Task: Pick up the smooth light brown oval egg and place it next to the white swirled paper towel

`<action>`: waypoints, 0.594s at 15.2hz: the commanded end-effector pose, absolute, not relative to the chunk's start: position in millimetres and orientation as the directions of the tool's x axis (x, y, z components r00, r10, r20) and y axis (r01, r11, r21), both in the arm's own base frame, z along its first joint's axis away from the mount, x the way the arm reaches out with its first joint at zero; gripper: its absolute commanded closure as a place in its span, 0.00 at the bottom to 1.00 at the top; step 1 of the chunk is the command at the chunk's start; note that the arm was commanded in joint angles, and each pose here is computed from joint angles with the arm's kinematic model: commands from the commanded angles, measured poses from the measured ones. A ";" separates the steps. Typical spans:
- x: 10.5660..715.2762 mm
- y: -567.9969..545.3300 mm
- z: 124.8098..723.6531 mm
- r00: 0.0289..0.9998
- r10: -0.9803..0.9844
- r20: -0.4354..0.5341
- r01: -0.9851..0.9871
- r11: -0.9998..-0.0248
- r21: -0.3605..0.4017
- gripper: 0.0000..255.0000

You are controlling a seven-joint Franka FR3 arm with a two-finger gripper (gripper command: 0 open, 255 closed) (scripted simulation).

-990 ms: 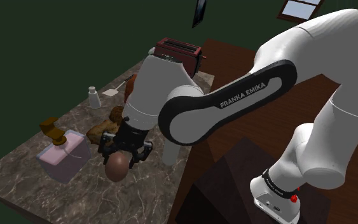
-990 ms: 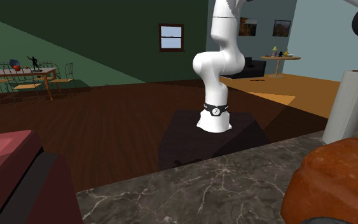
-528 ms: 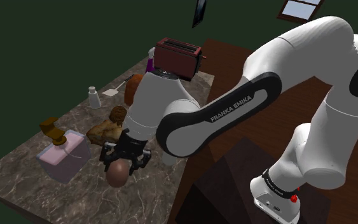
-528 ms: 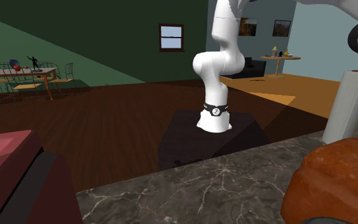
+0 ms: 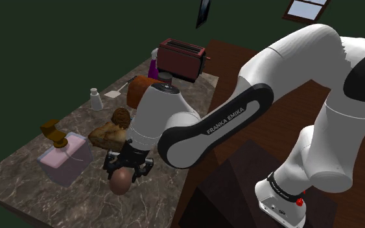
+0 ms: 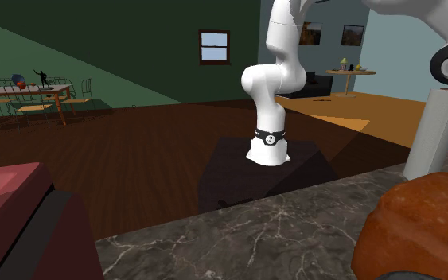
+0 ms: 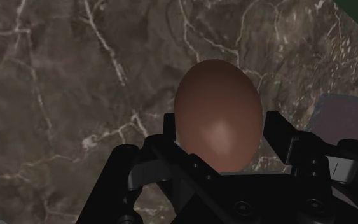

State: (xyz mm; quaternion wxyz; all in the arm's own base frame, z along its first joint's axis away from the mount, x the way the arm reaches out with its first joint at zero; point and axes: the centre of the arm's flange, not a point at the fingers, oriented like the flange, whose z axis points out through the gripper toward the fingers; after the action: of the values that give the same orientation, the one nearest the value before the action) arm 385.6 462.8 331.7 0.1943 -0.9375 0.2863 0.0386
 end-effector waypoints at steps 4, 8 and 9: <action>384.3 462.3 326.3 0.833 -0.522 -0.185 -0.553 -0.762 -0.338 1.00; 385.3 461.8 326.5 0.833 -0.522 -0.186 -0.553 -0.762 -0.338 0.00; 385.3 461.6 326.7 0.833 -0.522 -0.186 -0.553 -0.762 -0.338 0.00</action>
State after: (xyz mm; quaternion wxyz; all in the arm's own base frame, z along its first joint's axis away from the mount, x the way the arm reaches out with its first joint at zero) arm 385.4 461.8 327.3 0.1928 -0.9376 0.2865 0.0398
